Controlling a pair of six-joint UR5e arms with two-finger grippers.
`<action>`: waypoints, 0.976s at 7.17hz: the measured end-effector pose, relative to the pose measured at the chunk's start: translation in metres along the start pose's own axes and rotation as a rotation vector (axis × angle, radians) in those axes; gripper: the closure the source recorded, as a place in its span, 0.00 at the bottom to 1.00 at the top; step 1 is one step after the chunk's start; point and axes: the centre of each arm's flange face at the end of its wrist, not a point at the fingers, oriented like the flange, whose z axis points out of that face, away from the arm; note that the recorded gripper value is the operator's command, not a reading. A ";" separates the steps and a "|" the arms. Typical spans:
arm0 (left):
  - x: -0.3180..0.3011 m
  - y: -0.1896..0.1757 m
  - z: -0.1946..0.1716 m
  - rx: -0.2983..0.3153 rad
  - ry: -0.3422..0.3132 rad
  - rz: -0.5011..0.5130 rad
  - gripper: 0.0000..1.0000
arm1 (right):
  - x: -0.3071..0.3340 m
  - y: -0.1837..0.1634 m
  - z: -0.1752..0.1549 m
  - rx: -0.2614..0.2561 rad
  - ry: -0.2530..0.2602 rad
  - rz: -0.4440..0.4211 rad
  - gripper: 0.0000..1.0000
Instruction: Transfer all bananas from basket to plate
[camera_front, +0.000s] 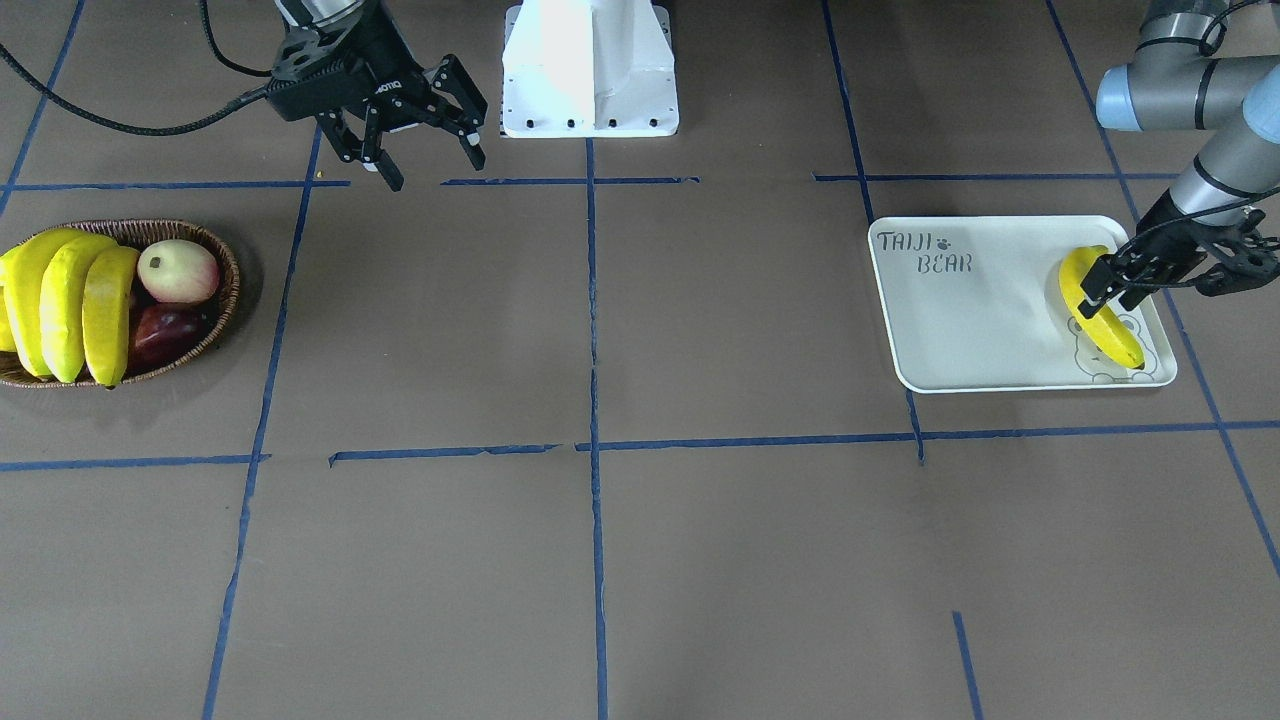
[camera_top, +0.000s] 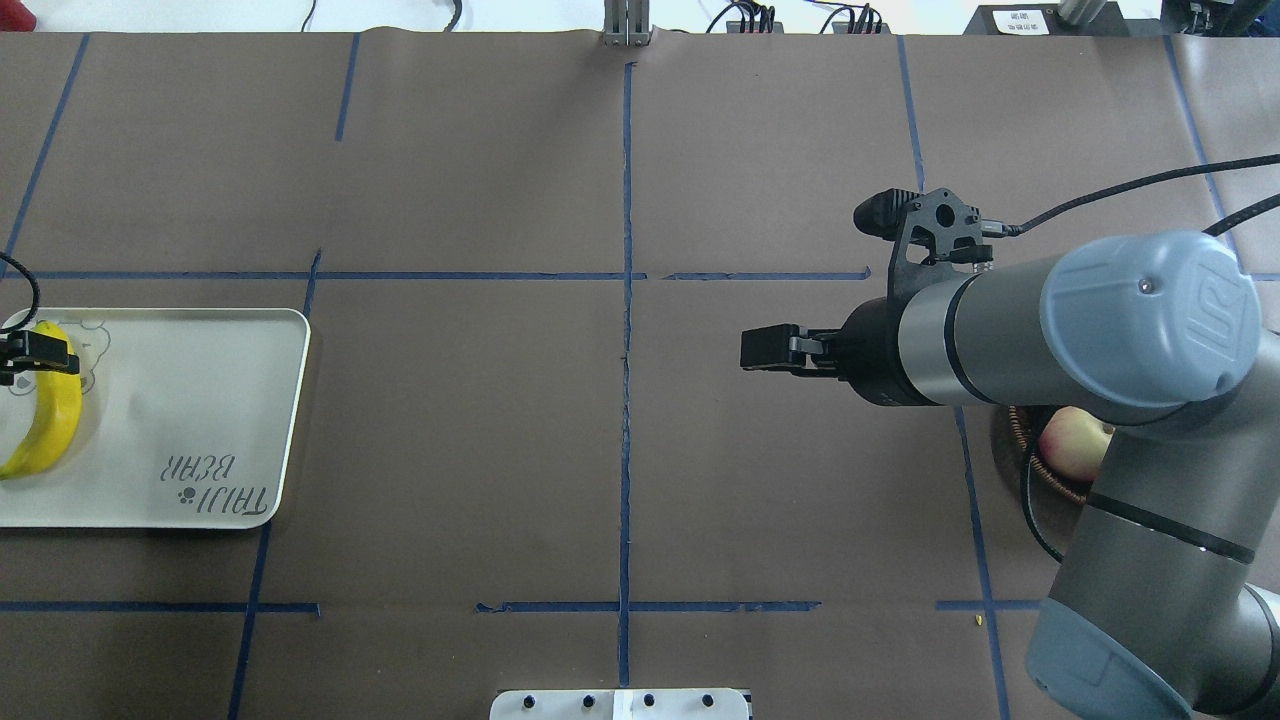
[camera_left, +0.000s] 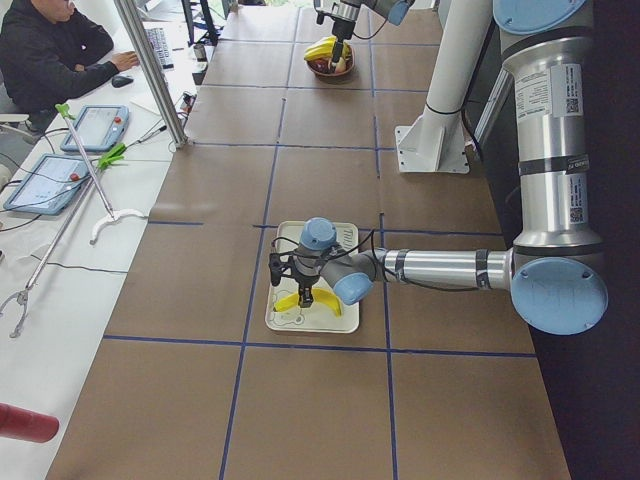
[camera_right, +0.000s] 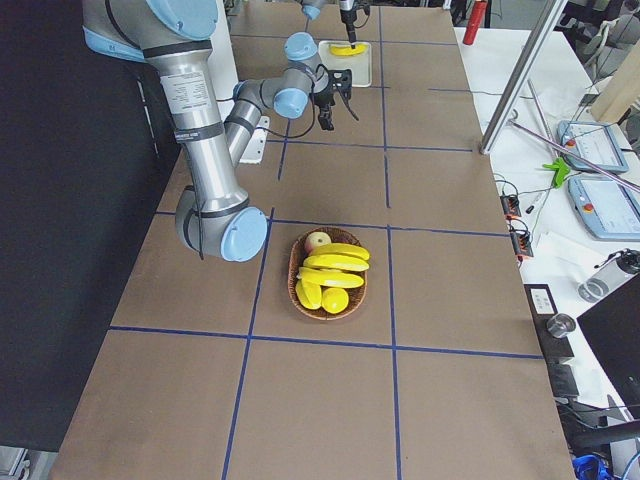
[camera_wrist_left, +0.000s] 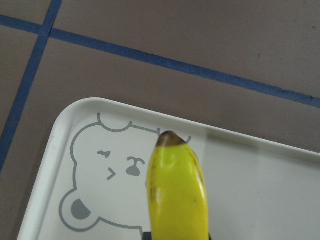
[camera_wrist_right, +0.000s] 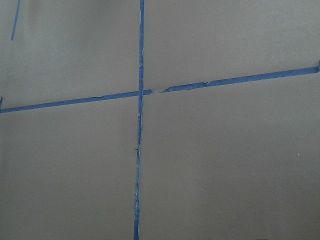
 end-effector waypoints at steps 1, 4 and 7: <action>0.006 -0.002 -0.006 0.005 0.013 0.012 0.00 | 0.003 -0.005 -0.002 0.001 0.012 0.003 0.00; 0.026 -0.024 -0.063 -0.025 0.106 -0.036 0.00 | 0.057 -0.050 -0.029 -0.059 0.084 -0.043 0.00; 0.077 -0.032 -0.112 -0.067 0.197 -0.019 0.00 | 0.204 -0.086 -0.085 -0.144 0.173 -0.197 0.00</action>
